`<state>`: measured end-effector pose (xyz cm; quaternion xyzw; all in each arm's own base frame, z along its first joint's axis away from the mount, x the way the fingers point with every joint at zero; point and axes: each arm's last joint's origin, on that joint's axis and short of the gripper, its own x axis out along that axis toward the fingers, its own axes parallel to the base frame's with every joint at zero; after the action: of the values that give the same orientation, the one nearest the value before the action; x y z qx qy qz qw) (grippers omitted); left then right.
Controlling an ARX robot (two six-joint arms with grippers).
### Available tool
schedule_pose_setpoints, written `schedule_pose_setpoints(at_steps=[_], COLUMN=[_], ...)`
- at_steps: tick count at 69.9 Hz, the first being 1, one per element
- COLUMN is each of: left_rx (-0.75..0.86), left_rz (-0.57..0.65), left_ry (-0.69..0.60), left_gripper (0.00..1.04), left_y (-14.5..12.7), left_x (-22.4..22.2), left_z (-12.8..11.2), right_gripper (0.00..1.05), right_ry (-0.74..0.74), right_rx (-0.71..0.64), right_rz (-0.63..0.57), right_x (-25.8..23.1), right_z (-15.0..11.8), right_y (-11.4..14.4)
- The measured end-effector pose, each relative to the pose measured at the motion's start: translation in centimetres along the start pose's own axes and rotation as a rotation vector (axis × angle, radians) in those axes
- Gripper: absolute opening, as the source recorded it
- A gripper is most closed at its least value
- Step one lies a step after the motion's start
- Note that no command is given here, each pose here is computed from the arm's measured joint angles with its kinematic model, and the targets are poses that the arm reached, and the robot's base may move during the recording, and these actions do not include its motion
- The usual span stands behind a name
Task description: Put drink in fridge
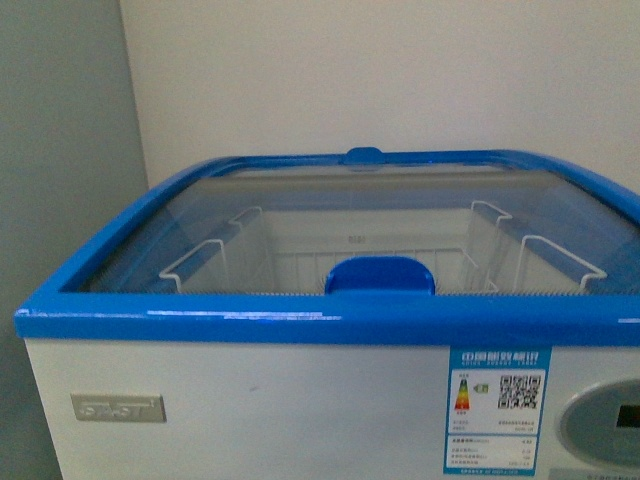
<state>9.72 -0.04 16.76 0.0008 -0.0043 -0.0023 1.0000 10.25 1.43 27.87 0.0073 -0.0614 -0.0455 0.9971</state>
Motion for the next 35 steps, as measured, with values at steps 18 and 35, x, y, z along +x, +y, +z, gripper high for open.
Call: schedule_pose_setpoints(at_steps=[18, 35], left_rx=[-0.179, -0.161], left_rz=[-0.277, -0.566], left_ry=[0.222, 0.21], left_gripper=[0.97, 0.97], left_y=[0.1, -0.4], left_x=[0.4, 4.1], left_z=[-0.3, 2.7], right_gripper=[0.37, 0.37], right_ry=[-0.004, -0.004], right_rx=[0.001, 0.001], right_rz=[-0.001, 0.0], right_x=[0.0, 0.0], right_z=[0.0, 0.0], right_y=[0.0, 0.0])
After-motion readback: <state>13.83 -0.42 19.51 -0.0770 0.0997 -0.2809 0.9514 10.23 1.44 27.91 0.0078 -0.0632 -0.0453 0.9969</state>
